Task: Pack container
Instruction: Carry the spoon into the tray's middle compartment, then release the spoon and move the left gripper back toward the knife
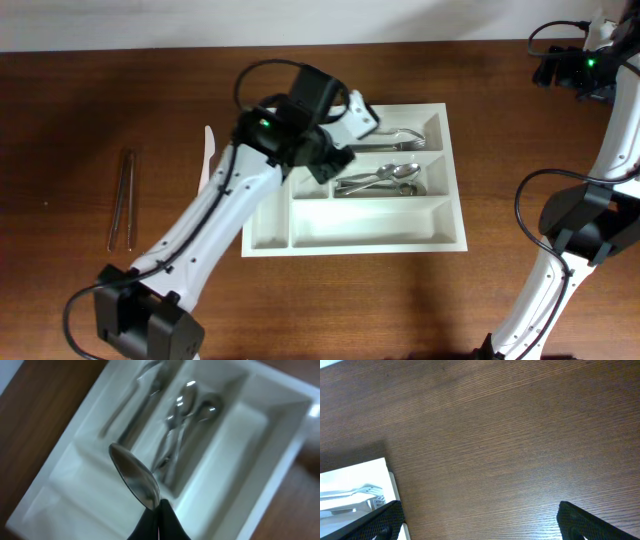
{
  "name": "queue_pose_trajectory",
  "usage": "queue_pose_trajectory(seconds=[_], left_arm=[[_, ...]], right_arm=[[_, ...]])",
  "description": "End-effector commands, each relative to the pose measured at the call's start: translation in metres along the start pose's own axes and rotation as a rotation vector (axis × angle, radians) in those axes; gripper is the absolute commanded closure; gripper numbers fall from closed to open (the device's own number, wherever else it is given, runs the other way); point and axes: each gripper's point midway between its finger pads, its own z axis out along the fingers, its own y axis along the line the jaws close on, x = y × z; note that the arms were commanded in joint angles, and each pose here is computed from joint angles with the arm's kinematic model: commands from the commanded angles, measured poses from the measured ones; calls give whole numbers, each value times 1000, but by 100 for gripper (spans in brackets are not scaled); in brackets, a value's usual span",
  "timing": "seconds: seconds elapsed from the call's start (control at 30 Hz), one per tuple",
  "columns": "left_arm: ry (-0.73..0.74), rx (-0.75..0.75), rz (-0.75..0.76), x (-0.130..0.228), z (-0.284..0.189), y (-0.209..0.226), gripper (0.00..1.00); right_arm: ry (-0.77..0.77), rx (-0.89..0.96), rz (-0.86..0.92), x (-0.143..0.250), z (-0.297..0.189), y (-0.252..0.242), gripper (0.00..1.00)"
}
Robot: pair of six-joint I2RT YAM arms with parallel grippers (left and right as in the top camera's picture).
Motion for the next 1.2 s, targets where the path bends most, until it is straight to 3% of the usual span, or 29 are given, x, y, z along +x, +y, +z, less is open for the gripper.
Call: queue_pose_trajectory(seconds=[0.0,0.33,0.97,1.0,1.03,1.07,1.17], left_arm=[[5,77,135,-7,23,-25,98],[96,214,415,14,112,-65,98],[12,223,481,-3,143,-75,97],[6,218,482,-4,143,-75,73],[2,216,483,-5,143,-74,56],[-1,214,483,-6,143,-74,49],[-10,208,485,-9,144,-73,45]], right_arm=[[-41,1,2,-7,-16,4,1],[-41,1,2,-7,-16,4,1],[-41,1,2,-7,-16,4,1],[-41,1,2,-7,-16,4,1],[-41,1,2,-7,-16,4,1],[-41,1,2,-7,-16,4,1],[-41,1,2,-7,-16,4,1]])
